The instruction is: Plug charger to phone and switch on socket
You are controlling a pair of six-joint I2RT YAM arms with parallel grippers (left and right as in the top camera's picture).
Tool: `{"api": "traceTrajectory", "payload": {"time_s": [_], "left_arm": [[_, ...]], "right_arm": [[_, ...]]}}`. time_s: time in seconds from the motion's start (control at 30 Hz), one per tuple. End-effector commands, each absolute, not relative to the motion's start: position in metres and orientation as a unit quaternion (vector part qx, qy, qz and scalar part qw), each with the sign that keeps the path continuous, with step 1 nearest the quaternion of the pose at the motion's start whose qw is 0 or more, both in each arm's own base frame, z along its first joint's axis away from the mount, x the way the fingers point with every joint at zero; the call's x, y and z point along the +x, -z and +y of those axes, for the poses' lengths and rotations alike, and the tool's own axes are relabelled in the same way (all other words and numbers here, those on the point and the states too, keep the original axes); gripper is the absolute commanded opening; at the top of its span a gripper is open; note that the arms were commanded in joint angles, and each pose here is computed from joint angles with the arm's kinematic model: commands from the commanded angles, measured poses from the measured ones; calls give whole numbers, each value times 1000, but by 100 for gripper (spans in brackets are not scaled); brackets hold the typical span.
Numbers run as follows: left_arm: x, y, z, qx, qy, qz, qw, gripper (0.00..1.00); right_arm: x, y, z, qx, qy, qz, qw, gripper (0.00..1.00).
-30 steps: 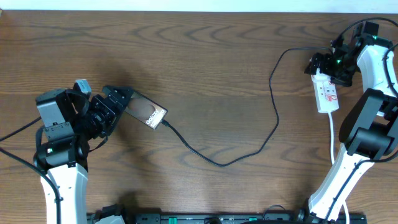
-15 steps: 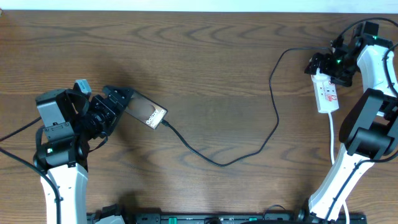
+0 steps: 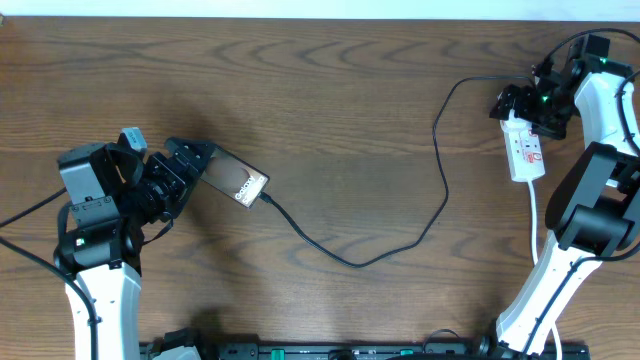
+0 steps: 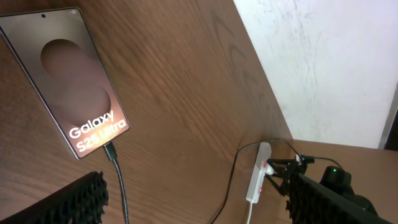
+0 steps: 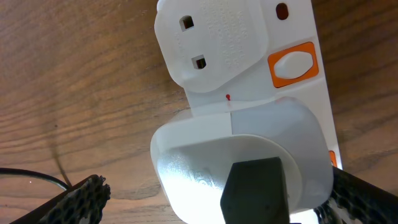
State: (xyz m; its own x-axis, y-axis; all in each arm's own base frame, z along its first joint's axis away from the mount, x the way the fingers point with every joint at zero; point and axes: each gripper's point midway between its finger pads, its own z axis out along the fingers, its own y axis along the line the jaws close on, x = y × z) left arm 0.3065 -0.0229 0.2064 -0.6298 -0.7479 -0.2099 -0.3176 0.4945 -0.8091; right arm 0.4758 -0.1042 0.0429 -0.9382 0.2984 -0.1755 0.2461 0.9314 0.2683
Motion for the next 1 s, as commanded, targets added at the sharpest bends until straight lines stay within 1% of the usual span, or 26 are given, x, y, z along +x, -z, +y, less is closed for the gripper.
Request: {"api": "traceTrajectory", "payload": {"time_s": [0.0, 0.2, 0.97], "left_arm": [[309, -213, -19, -319, 375, 819, 294, 91], [309, -212, -19, -319, 375, 819, 294, 91], [309, -212, -19, -319, 375, 820, 294, 91]], "right_arm": [[477, -39, -52, 119, -225, 963, 92, 99], [475, -32, -51, 120, -226, 963, 90, 99], [473, -31, -40, 117, -229, 963, 81, 99]]}}
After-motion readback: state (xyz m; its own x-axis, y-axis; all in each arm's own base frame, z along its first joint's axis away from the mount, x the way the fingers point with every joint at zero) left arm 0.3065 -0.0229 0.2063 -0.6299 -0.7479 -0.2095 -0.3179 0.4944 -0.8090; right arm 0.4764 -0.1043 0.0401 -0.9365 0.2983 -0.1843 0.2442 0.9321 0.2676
